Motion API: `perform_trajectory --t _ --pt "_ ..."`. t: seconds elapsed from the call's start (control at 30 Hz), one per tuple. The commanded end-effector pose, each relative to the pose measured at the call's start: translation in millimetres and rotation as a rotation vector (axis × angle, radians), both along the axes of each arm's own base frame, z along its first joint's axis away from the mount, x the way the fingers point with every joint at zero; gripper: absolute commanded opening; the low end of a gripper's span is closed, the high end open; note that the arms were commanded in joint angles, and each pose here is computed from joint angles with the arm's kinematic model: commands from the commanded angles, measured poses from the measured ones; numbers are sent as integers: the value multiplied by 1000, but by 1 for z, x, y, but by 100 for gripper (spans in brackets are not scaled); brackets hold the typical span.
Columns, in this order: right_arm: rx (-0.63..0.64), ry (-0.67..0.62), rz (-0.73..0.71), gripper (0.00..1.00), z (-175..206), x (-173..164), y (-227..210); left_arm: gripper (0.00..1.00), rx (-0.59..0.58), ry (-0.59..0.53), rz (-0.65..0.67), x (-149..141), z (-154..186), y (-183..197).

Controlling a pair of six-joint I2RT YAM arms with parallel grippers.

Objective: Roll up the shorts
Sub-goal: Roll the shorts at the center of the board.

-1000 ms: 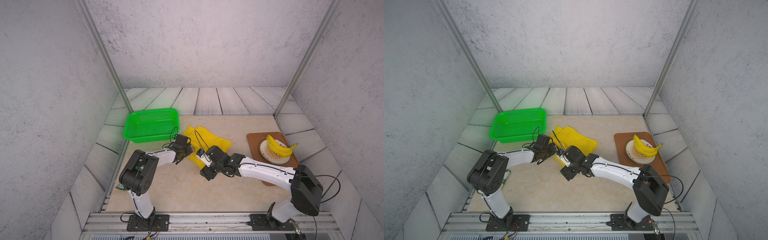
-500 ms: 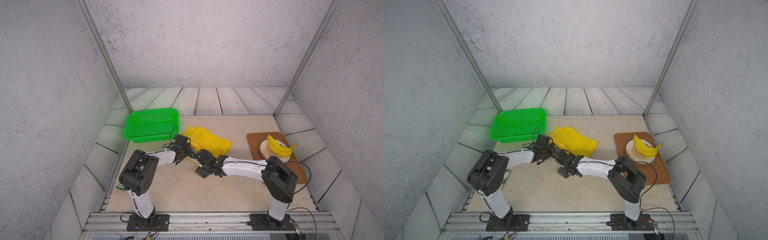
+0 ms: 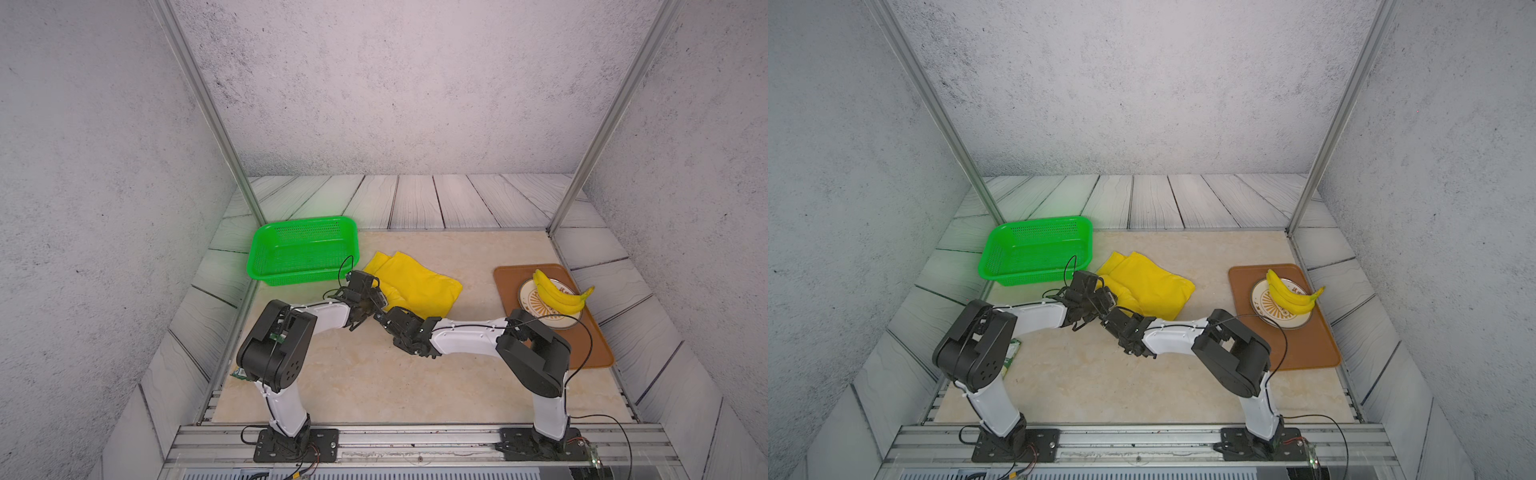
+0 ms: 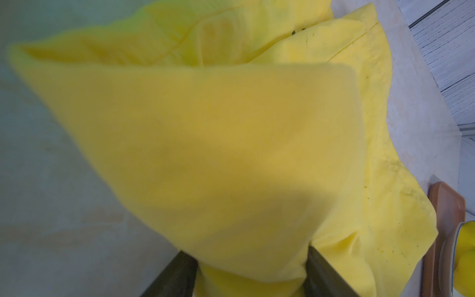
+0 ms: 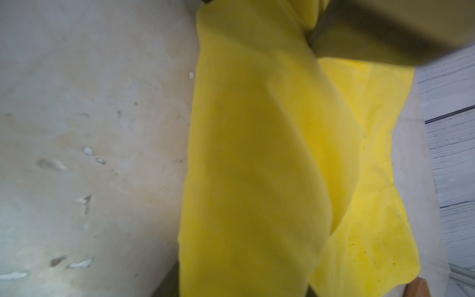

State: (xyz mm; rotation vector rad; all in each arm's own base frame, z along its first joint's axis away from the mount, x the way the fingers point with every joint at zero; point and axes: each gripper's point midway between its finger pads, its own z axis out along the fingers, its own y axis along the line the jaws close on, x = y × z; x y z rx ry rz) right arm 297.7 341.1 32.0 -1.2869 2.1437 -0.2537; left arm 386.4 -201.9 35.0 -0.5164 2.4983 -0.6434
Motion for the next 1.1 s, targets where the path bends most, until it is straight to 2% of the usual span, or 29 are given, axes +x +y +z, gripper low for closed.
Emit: perform_trajectory --t 0.0,0.2,0.47,0.6,0.73,0.9,1.07 --pt "56 160 16 30 -20 -20 4 68 41 204 -39 -49 -39 10" --pt "135 303 11 25 -20 -53 -4 67 19 223 -63 -59 -39 5" --pt "281 540 4 24 -11 -102 -2 67 19 245 -86 -89 -30 15" --pt "353 654 11 24 -4 -121 8 71 42 209 -82 -95 -12 24" --pt "433 765 10 22 7 -131 20 76 64 119 -58 -91 22 37" --pt "620 953 -22 20 27 -131 35 76 100 51 -29 -95 55 57" --pt "898 1157 -87 19 45 -111 40 75 124 42 -18 -111 56 70"
